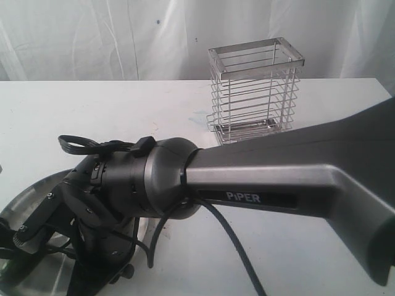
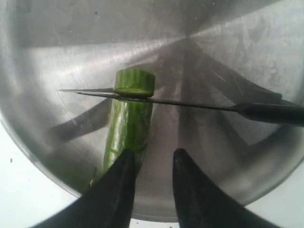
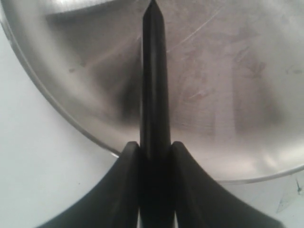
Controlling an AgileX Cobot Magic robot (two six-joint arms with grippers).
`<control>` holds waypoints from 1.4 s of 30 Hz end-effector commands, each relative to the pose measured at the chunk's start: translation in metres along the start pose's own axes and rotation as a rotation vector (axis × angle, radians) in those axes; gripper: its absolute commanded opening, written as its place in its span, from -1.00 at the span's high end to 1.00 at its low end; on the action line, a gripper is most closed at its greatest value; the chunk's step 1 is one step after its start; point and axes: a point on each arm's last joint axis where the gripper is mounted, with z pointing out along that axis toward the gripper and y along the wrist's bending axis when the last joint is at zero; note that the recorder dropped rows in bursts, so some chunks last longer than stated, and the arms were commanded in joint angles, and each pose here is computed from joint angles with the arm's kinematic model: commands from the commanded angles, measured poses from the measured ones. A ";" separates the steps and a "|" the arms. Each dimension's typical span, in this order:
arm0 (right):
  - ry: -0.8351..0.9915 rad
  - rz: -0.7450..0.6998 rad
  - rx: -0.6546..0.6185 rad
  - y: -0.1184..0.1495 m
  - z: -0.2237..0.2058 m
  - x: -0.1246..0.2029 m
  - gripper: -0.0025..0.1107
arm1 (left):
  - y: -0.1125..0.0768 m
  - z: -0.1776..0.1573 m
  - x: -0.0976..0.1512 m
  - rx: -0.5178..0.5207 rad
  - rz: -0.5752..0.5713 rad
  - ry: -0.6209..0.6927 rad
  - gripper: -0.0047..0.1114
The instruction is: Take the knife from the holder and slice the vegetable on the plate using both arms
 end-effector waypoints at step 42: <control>0.199 -0.019 -0.022 0.002 -0.007 0.018 0.96 | 0.008 0.040 -0.001 -0.063 0.036 0.109 0.37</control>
